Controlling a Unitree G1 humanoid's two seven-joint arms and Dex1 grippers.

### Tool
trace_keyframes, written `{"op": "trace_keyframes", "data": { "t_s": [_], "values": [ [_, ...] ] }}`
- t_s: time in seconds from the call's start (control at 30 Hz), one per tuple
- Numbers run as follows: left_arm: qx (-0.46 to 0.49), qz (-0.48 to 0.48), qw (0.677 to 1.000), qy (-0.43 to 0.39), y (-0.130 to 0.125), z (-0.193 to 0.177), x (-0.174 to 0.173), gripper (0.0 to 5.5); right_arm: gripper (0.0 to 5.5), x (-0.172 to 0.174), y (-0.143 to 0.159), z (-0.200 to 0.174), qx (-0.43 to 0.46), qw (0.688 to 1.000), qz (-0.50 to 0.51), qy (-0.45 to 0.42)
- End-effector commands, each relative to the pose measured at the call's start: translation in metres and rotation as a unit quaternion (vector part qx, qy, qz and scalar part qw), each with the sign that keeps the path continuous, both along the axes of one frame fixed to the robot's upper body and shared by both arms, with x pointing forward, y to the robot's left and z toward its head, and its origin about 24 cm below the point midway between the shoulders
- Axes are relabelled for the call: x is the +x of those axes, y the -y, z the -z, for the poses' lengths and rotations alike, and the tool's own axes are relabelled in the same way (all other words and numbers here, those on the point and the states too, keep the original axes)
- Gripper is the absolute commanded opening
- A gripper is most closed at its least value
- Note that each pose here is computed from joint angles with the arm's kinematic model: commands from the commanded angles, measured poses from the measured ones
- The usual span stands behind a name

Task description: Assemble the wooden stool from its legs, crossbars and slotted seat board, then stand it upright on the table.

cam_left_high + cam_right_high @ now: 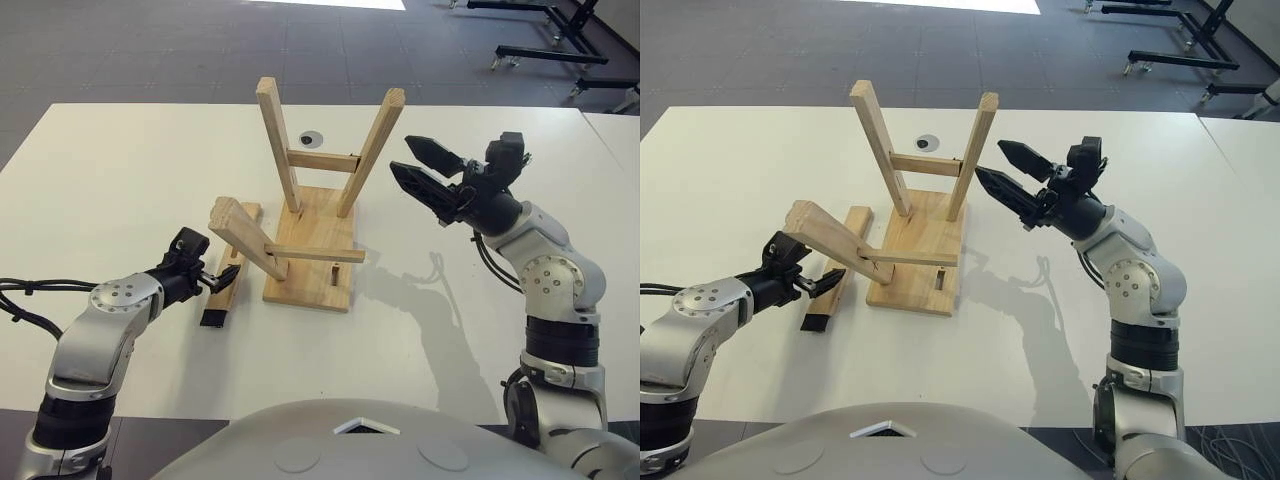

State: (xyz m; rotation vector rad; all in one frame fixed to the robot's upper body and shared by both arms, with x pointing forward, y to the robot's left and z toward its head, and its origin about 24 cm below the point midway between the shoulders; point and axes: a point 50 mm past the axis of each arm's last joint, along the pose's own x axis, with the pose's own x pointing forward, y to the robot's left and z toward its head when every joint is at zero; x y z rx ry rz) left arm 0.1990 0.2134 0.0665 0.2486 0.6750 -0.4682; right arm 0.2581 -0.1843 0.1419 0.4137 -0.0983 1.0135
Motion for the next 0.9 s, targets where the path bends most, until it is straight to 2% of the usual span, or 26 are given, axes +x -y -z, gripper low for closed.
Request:
{"op": "trace_keyframes", "data": {
  "t_s": [0.03,0.27,0.57,0.73,0.9],
  "values": [
    [0.039,-0.027,0.999,-0.014,-0.018,0.003,0.006,4.34,4.55,-0.002,-0.002,0.002,0.001,1.0,0.008,0.003],
    [0.062,0.009,0.998,-0.033,-0.011,0.01,0.003,4.34,4.55,-0.003,-0.003,0.006,0.003,1.0,0.016,0.0],
    [0.084,0.038,0.996,-0.008,-0.015,-0.003,0.012,4.34,4.55,-0.003,-0.006,0.006,0.01,1.0,0.01,0.002],
    [0.065,0.05,0.996,-0.02,-0.012,0.003,0.007,4.34,4.55,0.0,-0.005,0.005,0.006,1.0,0.014,0.006],
    [0.036,0.058,0.997,-0.03,-0.008,0.01,0.004,3.46,4.55,0.004,-0.004,0.001,0.004,1.0,0.012,0.011]
  ]
}}
